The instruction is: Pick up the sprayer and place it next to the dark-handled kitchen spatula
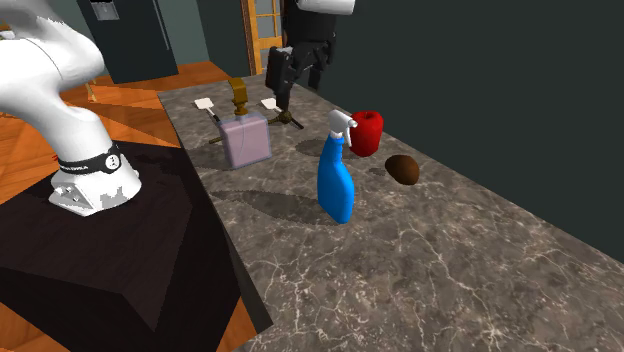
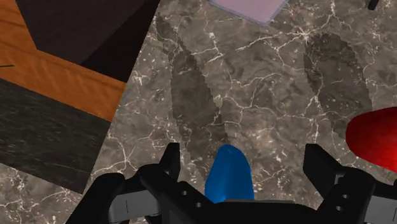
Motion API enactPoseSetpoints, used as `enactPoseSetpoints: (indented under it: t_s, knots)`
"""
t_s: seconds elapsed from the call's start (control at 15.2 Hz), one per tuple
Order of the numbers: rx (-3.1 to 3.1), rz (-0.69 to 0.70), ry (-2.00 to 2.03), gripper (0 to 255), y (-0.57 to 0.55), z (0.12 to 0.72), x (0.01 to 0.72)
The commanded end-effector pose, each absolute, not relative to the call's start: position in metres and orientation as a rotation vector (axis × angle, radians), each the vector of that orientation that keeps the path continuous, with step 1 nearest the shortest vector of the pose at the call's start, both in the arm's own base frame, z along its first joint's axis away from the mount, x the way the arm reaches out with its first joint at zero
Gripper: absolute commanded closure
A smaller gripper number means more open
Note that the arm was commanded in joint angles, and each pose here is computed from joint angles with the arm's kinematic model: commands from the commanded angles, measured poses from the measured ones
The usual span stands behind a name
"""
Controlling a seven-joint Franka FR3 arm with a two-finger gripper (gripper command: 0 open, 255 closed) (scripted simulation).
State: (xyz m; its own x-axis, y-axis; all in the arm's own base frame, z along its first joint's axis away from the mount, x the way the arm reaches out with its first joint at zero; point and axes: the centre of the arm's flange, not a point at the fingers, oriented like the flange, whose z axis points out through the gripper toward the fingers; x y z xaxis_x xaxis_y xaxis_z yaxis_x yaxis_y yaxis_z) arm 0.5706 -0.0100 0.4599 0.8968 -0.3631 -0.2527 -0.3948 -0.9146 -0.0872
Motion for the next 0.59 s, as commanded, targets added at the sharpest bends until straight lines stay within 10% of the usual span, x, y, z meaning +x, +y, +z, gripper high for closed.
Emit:
enactPoseSetpoints:
  t_s: [0.0,0.53]
  knots:
    - [-2.892,0.4,0.679,0,-0.018,0.441,0.594]
    - [-2.728,0.585,1.019,0,-0.063,0.361,0.676]
